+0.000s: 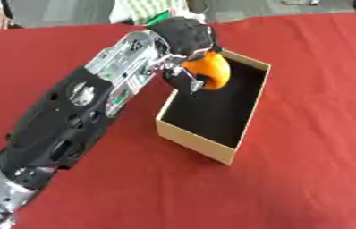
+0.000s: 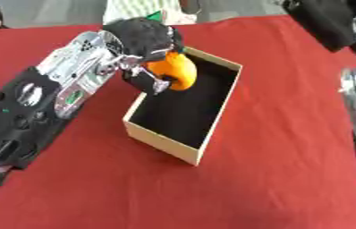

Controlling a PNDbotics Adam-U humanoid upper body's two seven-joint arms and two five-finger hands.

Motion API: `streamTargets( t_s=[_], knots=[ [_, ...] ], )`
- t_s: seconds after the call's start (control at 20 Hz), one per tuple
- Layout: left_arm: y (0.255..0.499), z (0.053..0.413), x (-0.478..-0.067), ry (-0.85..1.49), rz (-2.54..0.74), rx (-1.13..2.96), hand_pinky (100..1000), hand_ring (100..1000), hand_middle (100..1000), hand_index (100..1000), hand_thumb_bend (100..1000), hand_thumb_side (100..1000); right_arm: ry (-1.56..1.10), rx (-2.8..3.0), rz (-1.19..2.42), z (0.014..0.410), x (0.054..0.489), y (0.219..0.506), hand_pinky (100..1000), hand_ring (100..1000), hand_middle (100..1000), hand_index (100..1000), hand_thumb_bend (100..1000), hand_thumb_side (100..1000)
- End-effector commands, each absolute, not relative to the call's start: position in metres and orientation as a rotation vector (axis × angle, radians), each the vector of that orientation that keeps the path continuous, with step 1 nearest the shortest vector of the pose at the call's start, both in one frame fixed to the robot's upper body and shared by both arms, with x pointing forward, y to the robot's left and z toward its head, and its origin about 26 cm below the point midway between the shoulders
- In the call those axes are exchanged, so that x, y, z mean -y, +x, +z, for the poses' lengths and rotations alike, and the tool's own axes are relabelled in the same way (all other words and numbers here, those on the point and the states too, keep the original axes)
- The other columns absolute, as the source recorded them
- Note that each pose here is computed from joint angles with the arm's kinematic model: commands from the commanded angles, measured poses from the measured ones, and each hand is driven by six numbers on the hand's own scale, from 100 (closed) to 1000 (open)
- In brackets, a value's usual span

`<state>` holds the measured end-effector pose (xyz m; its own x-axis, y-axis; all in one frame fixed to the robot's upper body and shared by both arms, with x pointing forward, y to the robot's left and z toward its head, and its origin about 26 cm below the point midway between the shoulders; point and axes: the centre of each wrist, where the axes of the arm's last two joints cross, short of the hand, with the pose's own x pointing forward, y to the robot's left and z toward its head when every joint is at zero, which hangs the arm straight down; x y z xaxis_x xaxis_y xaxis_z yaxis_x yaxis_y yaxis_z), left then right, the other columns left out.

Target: Pick up objects on the table and place them in the box.

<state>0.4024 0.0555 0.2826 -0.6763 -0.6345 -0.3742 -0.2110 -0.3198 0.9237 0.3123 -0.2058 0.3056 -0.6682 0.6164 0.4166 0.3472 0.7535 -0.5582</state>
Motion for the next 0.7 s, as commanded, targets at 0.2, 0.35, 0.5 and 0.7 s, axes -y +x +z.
streamTargets(
  t_s=[0.2, 0.35, 0.5, 0.7],
  knots=[
    [0.412, 0.267, -0.047, 1.004, -2.095, 1.561, 451, 661, 661, 732, 100, 241, -0.718, 2.388, 0.571, 0.313, 0.207, 0.307, 929, 803, 763, 914, 100, 736],
    [0.420, 0.251, -0.045, 0.982, -2.107, 1.515, 455, 664, 664, 735, 100, 229, -0.714, 2.389, 0.570, 0.313, 0.207, 0.307, 929, 803, 762, 914, 100, 736],
    [0.423, 0.238, -0.042, 0.957, -2.126, 1.499, 458, 667, 667, 738, 100, 213, -0.711, 2.389, 0.568, 0.313, 0.207, 0.307, 930, 803, 762, 915, 100, 736],
    [0.426, 0.229, -0.040, 0.936, -2.160, 1.469, 529, 735, 729, 779, 100, 171, -0.710, 2.388, 0.568, 0.313, 0.207, 0.307, 929, 803, 761, 914, 100, 735]
  ],
)
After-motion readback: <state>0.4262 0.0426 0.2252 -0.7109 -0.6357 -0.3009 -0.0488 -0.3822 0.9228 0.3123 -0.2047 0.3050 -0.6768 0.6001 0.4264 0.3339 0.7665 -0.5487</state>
